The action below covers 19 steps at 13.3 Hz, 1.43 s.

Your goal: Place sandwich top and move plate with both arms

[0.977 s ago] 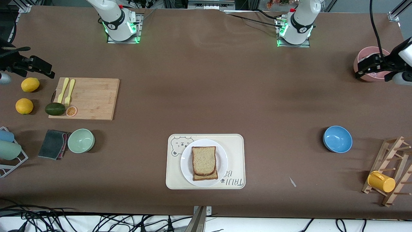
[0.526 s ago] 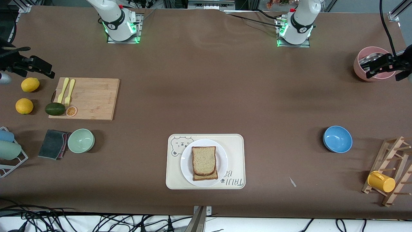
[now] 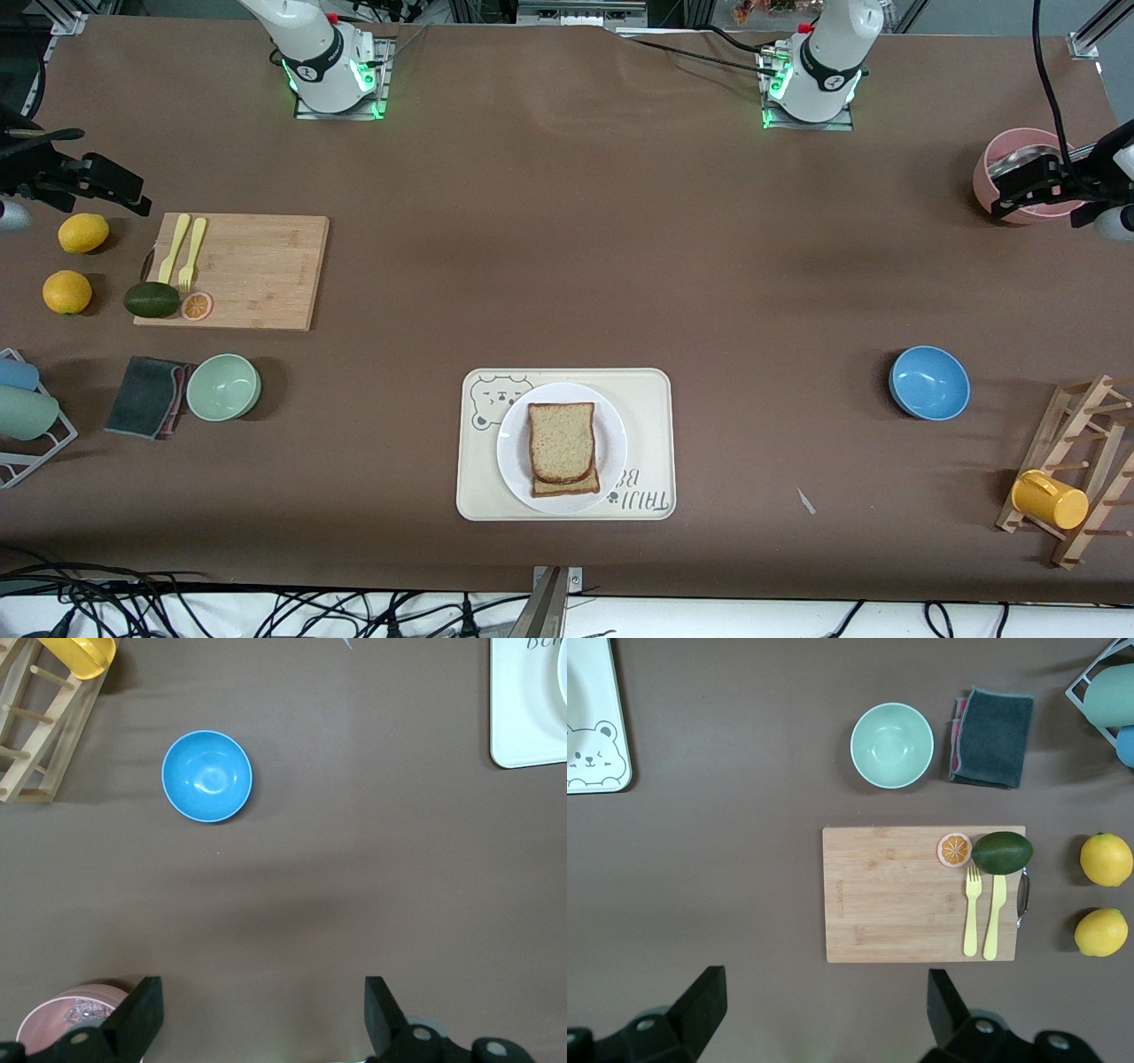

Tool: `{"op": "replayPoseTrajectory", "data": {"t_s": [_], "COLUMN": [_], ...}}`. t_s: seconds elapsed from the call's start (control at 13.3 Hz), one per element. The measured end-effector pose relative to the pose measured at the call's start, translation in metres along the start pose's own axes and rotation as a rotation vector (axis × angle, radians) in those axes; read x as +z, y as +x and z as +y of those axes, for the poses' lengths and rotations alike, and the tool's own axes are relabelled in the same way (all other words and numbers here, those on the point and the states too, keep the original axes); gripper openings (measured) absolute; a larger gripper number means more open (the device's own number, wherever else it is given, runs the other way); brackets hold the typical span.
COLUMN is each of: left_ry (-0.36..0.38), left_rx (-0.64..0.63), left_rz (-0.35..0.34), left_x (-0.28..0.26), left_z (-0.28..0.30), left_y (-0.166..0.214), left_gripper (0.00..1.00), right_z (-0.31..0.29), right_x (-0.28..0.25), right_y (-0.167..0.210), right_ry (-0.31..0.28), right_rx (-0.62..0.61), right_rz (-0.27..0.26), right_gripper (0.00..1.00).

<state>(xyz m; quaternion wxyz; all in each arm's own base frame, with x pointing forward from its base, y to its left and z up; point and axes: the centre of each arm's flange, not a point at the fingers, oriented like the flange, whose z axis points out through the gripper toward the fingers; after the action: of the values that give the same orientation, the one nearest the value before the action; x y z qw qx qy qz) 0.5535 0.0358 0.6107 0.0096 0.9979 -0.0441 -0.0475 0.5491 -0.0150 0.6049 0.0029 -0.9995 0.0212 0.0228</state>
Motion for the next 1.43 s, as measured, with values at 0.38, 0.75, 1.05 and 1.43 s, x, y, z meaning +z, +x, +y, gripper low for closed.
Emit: {"op": "replayPoseTrajectory", "data": {"t_s": [0.38,0.75,1.05,1.43], "left_ry": [0.0,0.0,0.002,0.002], "left_rx": [0.002,-0.003,0.014,0.022], "left_rz": [-0.003,-0.002,-0.001,-0.002], "left_x": [0.0,0.0,-0.001,0.0], "left_z": [0.007,0.005,0.014,0.02], "left_y": [0.001,0.0,0.002,0.003], "left_gripper": [1.0,1.0,1.0,1.0], "right_z": [-0.001,0.0,0.0,-0.001], "right_x": [-0.001,-0.001,0.0,0.0], "right_y": [0.001,0.001,0.002,0.002], "right_ry": [0.0,0.0,0.0,0.001], "right_rx": [-0.001,0.0,0.0,-0.001], "right_rz": [0.011,0.012,0.01,0.01], "right_gripper": [1.0,1.0,1.0,1.0]}}
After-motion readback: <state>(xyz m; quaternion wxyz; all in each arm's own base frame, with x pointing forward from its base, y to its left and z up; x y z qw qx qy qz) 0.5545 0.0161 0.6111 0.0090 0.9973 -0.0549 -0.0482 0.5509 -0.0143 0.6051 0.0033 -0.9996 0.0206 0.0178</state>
